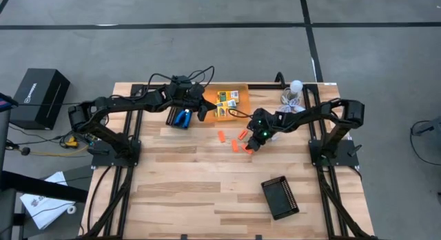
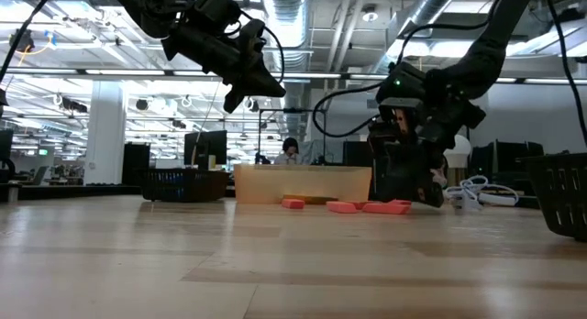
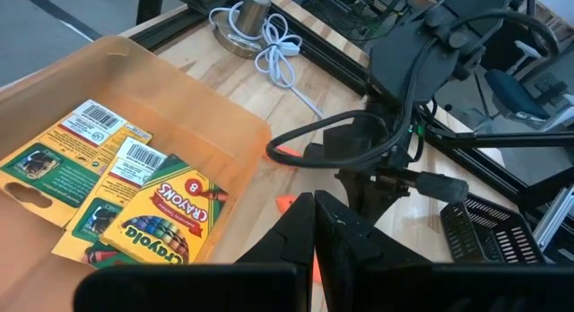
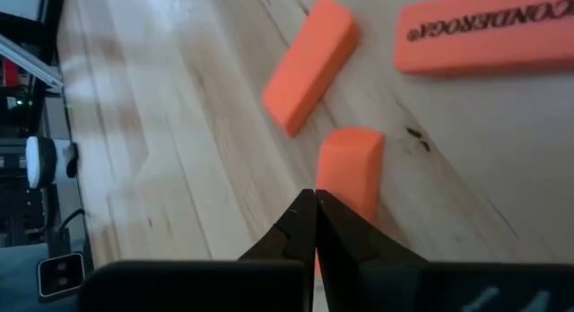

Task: Pick & Place School Supplies
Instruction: Put the orange eraser into the bottom black bin

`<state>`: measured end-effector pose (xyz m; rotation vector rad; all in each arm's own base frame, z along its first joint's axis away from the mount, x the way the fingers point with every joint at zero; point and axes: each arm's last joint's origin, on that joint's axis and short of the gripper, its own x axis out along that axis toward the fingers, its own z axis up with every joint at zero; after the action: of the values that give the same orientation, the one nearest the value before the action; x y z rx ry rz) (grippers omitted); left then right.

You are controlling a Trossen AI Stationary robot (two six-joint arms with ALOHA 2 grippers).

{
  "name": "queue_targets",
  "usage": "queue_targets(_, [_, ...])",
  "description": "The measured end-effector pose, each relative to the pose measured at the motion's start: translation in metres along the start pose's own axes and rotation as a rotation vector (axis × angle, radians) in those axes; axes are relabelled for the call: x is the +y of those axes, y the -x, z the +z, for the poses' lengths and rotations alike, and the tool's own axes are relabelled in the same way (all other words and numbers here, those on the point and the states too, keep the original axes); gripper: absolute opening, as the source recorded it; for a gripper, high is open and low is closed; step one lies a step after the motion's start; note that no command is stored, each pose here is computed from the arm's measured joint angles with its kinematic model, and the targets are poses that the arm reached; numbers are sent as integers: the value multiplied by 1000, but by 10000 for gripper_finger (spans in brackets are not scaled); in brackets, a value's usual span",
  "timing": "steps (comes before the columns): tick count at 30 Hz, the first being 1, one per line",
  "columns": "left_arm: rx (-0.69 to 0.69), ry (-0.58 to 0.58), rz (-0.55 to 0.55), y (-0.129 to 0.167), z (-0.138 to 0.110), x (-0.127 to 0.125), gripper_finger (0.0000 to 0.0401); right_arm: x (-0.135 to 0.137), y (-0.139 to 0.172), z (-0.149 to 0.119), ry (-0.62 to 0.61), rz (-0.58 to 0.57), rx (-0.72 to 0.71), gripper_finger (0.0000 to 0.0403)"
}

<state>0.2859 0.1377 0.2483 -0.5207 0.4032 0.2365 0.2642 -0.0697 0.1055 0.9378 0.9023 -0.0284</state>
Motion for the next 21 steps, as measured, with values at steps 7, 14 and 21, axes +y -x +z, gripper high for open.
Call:
queue_targets(7, [0,-1,0,0,0,0,2,-7,5,4,-9,-17,-17,0])
queue_targets(14, [0,-1,0,0,0,0,2,-16,11,7,-10,-42,-21,0])
queue_targets(21, [2,1,1,0,-1,0,2,-20,13,5,-8,-64,-5,0])
